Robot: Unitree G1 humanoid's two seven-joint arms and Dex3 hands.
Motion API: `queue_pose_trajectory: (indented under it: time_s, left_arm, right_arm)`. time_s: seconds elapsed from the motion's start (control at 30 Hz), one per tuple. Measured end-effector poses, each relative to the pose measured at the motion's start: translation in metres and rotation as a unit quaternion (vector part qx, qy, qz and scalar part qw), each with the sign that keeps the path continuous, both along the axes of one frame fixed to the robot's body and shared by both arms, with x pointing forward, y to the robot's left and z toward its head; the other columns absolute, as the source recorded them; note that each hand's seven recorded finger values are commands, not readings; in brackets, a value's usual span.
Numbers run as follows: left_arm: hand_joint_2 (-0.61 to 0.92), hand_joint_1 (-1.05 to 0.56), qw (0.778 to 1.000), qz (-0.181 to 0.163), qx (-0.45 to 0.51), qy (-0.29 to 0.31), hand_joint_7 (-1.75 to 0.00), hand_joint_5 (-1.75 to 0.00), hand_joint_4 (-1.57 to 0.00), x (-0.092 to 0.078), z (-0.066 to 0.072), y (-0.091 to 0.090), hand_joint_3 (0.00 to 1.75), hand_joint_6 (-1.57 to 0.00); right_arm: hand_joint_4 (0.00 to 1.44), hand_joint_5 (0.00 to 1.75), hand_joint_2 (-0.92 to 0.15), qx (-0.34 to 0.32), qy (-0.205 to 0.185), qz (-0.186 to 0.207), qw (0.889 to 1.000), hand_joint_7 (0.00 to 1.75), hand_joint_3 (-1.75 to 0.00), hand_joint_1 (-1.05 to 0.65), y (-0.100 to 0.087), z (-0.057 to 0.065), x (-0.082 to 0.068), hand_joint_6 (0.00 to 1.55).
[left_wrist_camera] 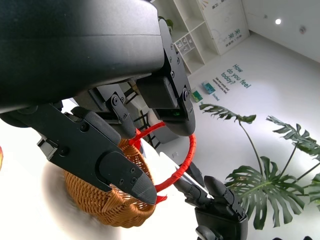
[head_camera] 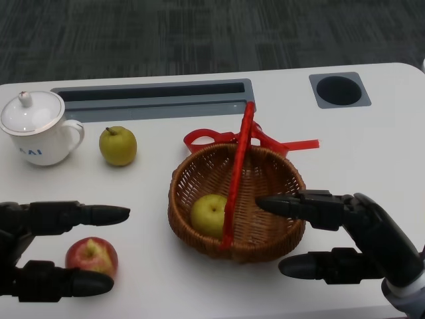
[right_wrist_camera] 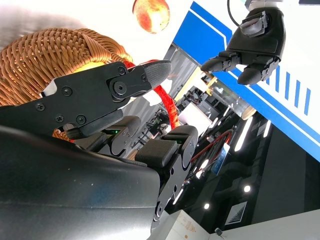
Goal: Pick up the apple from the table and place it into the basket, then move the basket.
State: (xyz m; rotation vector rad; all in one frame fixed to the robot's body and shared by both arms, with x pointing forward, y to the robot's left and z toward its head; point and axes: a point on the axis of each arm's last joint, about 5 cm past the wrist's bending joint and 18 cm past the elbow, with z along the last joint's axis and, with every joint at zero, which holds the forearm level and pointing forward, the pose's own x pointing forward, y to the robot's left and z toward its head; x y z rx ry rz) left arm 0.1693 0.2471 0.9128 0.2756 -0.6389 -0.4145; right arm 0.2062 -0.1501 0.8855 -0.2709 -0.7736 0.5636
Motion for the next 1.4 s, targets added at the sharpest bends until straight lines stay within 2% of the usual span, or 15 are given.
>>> queue_pose_trajectory:
  time_s: [0.63,0.77,0.83,0.93,1.0,1.1,1.23,1.4]
  left_arm:
    - [0.64,-0.63,1.0,-0.001,0.004,0.0,0.0,0.0,-0.96,0.0,0.001,0.0,0.0,-0.89]
    - [0.65,-0.66,0.999,0.01,0.035,-0.011,0.0,0.0,-0.93,0.0,0.001,0.0,0.0,-0.85]
    - [0.65,-0.69,0.998,0.022,0.061,-0.02,0.0,0.0,-0.88,0.0,0.001,0.001,0.0,-0.79]
    - [0.66,-0.81,0.992,0.048,0.117,-0.022,0.0,0.0,-0.65,0.002,0.0,0.002,0.01,-0.58]
    - [0.67,-0.86,0.984,0.066,0.168,-0.008,0.0,0.0,-0.52,0.003,-0.002,0.003,0.01,-0.47]
    - [0.65,-0.87,0.973,0.081,0.217,0.016,0.0,0.0,-0.4,0.005,-0.004,0.006,0.0,-0.39]
    - [0.63,-0.87,0.962,0.097,0.252,0.048,0.0,0.0,-0.33,0.008,-0.008,0.01,0.0,-0.35]
    - [0.61,-0.86,0.948,0.116,0.289,0.071,0.0,-0.01,-0.35,0.012,-0.017,0.013,0.0,-0.35]
  right_arm:
    - [0.76,0.0,-0.89,0.003,0.003,0.002,1.0,0.0,0.0,-0.45,-0.001,-0.001,-0.001,0.69]
    - [0.76,0.0,-0.89,0.003,0.004,0.003,1.0,0.0,0.0,-0.45,-0.001,-0.001,-0.001,0.69]
    - [0.76,0.0,-0.89,0.003,0.004,0.003,1.0,0.0,0.0,-0.45,-0.001,-0.001,-0.001,0.69]
    - [0.76,0.0,-0.89,0.002,0.004,0.004,1.0,0.0,0.0,-0.45,-0.001,-0.001,-0.001,0.69]
    - [0.76,0.0,-0.89,0.002,0.004,0.005,1.0,0.0,0.0,-0.45,-0.001,-0.001,-0.001,0.69]
    - [0.76,0.0,-0.89,0.002,0.004,0.004,1.0,0.0,0.0,-0.45,-0.001,-0.001,-0.002,0.69]
    - [0.76,0.0,-0.89,0.002,0.005,0.004,1.0,0.0,0.0,-0.45,-0.002,-0.001,-0.002,0.69]
    - [0.77,0.0,-0.89,0.002,0.004,0.005,1.0,0.0,0.0,-0.45,-0.002,0.0,-0.002,0.69]
